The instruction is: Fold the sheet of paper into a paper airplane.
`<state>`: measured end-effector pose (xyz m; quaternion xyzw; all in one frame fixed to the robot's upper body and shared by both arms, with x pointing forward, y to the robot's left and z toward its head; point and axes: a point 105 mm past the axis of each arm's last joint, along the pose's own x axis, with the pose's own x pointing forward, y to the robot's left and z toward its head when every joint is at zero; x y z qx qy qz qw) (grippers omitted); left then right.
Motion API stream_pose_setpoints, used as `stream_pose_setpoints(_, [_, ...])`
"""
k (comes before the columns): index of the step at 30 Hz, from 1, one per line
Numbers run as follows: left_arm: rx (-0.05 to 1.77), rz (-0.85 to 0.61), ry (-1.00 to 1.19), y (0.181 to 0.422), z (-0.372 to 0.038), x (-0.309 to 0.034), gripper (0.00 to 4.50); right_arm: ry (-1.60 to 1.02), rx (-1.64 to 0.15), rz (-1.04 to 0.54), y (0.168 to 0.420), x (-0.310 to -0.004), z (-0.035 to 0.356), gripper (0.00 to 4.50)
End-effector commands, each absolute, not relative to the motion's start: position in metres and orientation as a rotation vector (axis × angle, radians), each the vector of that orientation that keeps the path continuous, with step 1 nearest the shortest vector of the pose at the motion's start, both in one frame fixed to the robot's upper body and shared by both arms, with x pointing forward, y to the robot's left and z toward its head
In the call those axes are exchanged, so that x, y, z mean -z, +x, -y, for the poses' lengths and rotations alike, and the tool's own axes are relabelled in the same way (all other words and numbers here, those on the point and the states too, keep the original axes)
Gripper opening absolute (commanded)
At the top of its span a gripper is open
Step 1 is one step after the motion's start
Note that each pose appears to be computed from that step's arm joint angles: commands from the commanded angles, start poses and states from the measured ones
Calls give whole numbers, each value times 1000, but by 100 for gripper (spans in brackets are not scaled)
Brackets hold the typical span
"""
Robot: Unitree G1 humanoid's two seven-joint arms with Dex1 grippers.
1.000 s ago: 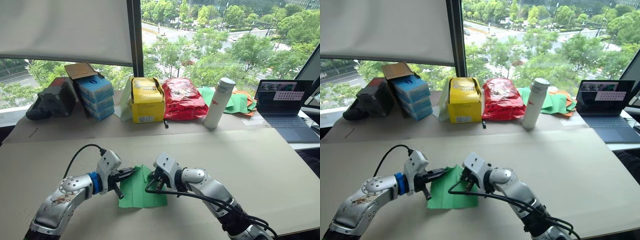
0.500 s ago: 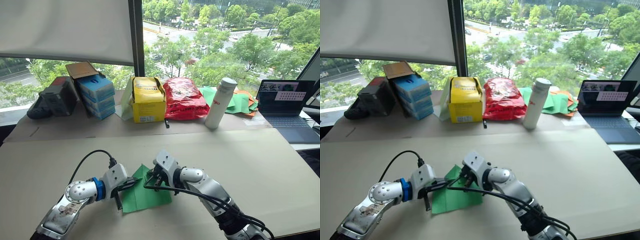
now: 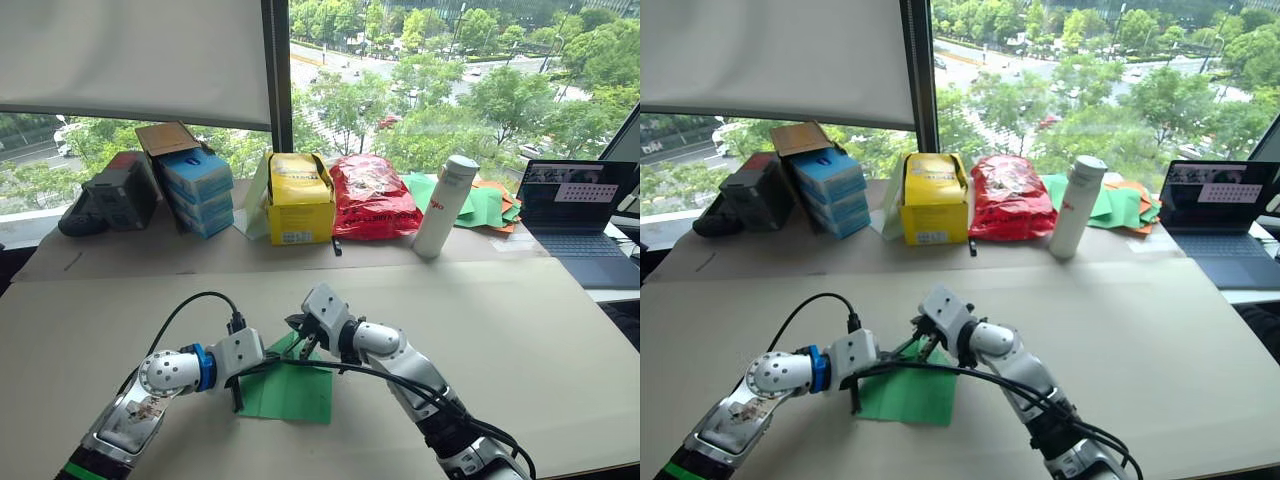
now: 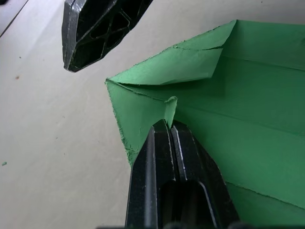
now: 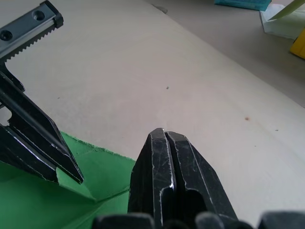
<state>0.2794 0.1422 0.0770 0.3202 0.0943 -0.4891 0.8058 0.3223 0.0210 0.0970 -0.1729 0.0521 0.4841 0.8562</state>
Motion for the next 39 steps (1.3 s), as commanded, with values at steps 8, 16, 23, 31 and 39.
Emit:
stream_pose_setpoints(8, [1087,-203,699,271,-136,-76,3,-464,-1026,-302,313,-54,-17,0])
stream_pose_setpoints(16, [950,-249,283,280,-166,-124,183,-472,-1037,-304,310,-53,-18,0])
stream_pose_setpoints(23, [874,-317,156,293,-188,-126,24,-453,-1038,-307,311,-57,-22,0])
stream_pose_setpoints(31, [888,-377,169,296,-162,-93,2,-435,-1044,-314,306,-58,-31,0])
stream_pose_setpoints(39, [901,-399,283,306,-135,-74,2,-465,-1047,-309,309,-60,-28,0])
